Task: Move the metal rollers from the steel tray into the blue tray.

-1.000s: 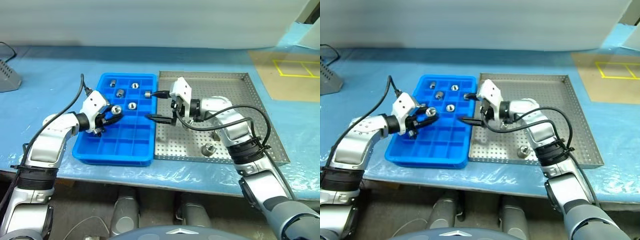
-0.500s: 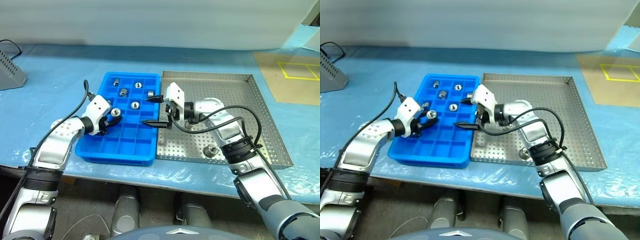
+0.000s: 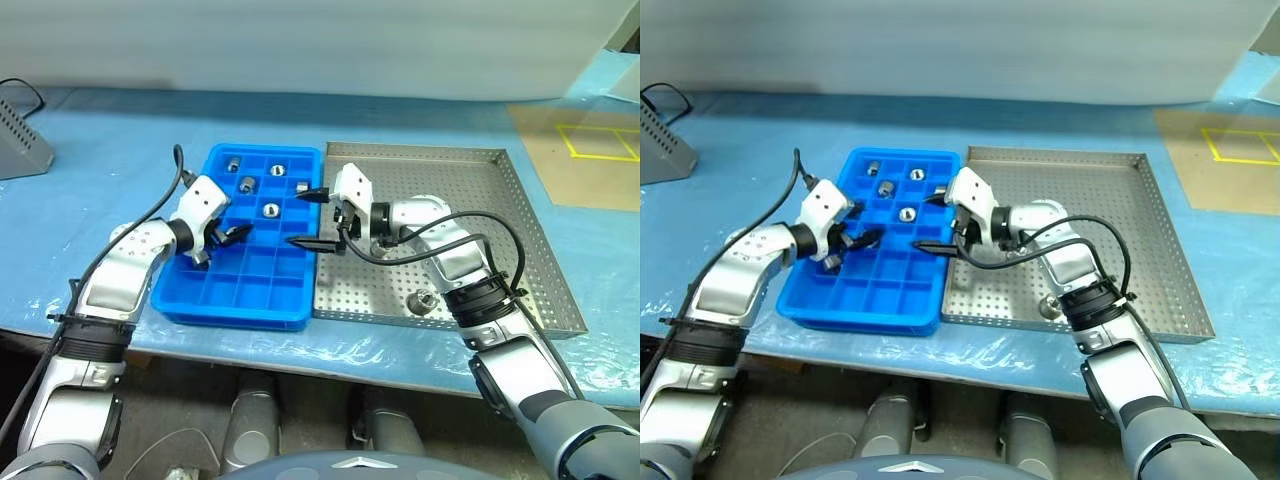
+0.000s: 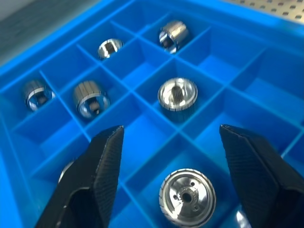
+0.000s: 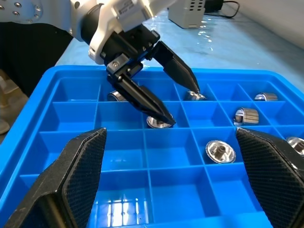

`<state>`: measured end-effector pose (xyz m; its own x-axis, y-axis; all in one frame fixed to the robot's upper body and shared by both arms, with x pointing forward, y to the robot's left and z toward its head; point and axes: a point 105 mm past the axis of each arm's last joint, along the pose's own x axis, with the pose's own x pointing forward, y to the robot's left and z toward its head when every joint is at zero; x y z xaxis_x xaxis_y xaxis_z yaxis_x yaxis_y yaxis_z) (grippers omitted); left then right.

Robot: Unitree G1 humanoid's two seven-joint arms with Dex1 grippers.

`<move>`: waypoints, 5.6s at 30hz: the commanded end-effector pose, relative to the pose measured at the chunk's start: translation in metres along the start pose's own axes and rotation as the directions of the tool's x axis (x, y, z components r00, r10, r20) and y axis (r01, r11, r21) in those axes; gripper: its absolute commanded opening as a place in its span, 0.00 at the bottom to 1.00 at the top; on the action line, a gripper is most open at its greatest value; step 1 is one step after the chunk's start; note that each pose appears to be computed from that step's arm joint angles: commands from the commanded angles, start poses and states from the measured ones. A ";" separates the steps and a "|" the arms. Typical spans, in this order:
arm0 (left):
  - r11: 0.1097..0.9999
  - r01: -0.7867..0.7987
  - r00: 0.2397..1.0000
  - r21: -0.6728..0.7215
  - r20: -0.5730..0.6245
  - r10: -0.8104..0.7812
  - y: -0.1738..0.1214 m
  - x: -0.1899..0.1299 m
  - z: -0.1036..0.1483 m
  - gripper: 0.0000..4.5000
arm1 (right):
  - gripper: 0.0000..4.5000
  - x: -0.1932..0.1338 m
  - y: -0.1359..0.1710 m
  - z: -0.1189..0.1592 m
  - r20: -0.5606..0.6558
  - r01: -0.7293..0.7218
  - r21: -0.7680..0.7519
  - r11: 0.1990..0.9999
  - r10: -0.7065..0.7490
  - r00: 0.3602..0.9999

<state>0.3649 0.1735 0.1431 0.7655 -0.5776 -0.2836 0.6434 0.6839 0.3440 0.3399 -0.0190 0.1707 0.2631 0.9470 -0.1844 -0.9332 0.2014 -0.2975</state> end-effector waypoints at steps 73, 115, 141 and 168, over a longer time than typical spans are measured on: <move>0.681 0.659 0.714 0.319 0.020 -0.700 -0.155 0.138 0.082 0.75 | 1.00 -0.131 -0.002 -0.019 -0.186 0.510 -0.004 0.860 -0.502 0.845; 0.794 0.527 0.842 0.303 -0.059 -0.536 -0.139 0.154 0.062 0.42 | 1.00 -0.136 0.001 -0.026 -0.204 0.572 -0.015 0.820 -0.563 0.801; 0.947 0.278 0.901 0.158 0.299 -0.315 -0.038 -0.019 0.076 0.42 | 1.00 -0.036 0.007 0.024 0.020 0.036 -0.019 0.999 -0.035 0.999; 0.974 0.227 0.974 -0.024 0.003 -0.227 -0.076 -0.069 -0.025 0.42 | 1.00 0.011 0.032 0.016 0.019 -0.284 -0.066 0.957 0.286 0.958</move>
<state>0.2653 0.1788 0.1089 0.6110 -0.7031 -0.3639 0.7900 0.5713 0.2225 0.3089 0.0020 0.1627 -0.0239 0.9634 -0.2670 -0.9629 -0.0940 -0.2530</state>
